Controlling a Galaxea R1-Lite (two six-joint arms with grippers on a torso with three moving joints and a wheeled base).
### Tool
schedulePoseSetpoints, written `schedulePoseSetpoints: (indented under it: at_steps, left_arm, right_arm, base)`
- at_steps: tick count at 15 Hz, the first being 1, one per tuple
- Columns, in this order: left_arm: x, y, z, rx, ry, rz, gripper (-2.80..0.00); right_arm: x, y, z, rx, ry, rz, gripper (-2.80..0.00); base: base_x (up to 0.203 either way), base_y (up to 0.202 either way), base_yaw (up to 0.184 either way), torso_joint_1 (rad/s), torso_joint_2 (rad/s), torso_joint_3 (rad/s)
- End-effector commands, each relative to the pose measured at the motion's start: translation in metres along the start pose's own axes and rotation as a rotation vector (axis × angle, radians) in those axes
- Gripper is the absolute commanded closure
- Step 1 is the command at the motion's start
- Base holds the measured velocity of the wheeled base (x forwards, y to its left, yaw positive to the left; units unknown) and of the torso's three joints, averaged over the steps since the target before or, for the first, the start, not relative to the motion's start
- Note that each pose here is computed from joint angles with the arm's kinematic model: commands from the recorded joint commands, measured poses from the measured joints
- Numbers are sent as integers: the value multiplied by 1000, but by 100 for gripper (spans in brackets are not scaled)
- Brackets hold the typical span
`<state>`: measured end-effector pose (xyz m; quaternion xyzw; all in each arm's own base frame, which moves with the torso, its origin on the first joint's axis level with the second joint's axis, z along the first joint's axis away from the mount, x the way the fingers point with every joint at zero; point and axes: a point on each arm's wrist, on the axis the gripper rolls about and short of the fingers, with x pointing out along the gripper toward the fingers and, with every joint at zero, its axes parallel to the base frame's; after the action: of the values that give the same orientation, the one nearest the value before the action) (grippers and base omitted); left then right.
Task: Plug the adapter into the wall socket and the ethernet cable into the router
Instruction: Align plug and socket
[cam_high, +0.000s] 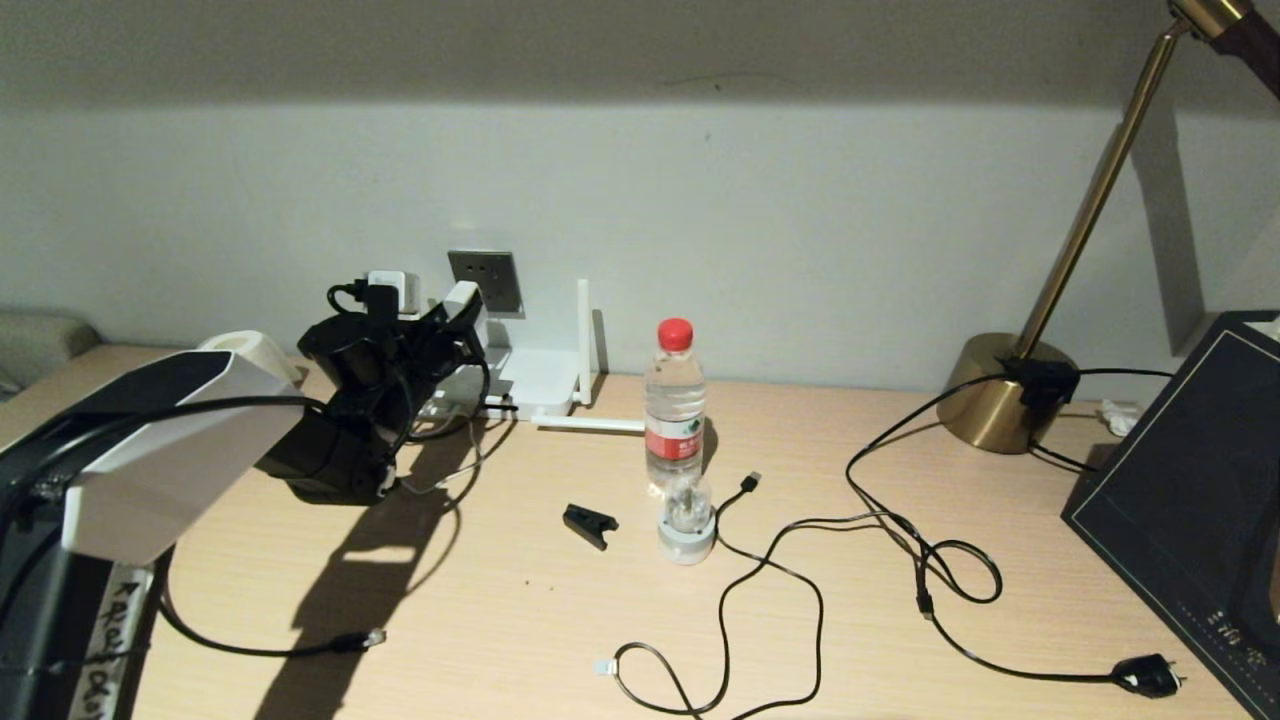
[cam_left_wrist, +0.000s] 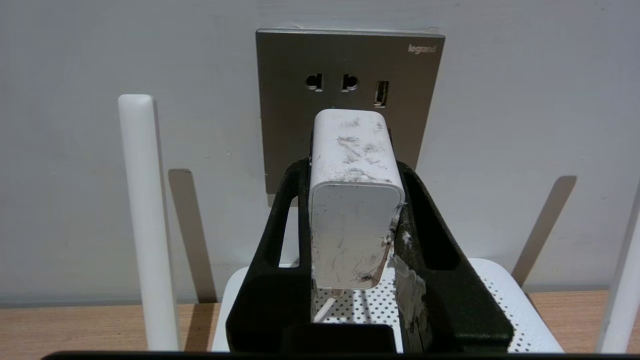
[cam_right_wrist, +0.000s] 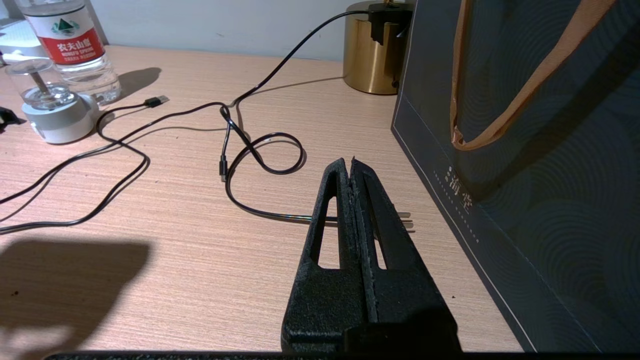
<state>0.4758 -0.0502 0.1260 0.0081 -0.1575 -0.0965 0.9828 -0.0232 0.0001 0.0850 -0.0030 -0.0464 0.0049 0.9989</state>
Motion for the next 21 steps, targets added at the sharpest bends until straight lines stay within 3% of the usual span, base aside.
schedulePoseSetpoints:
  at_steps: [1,21]
  left_arm:
    - [0,-1,3,1,-14,0,0]
    - [12,-5,7,-5,1,11,0]
  right_arm:
    - [2,0,-10,0,36,1,0]
    - [2,0,-10,0,36,1,0]
  base:
    - [0,0,0,0,0,0]
    - [0,0,0,0,0,0]
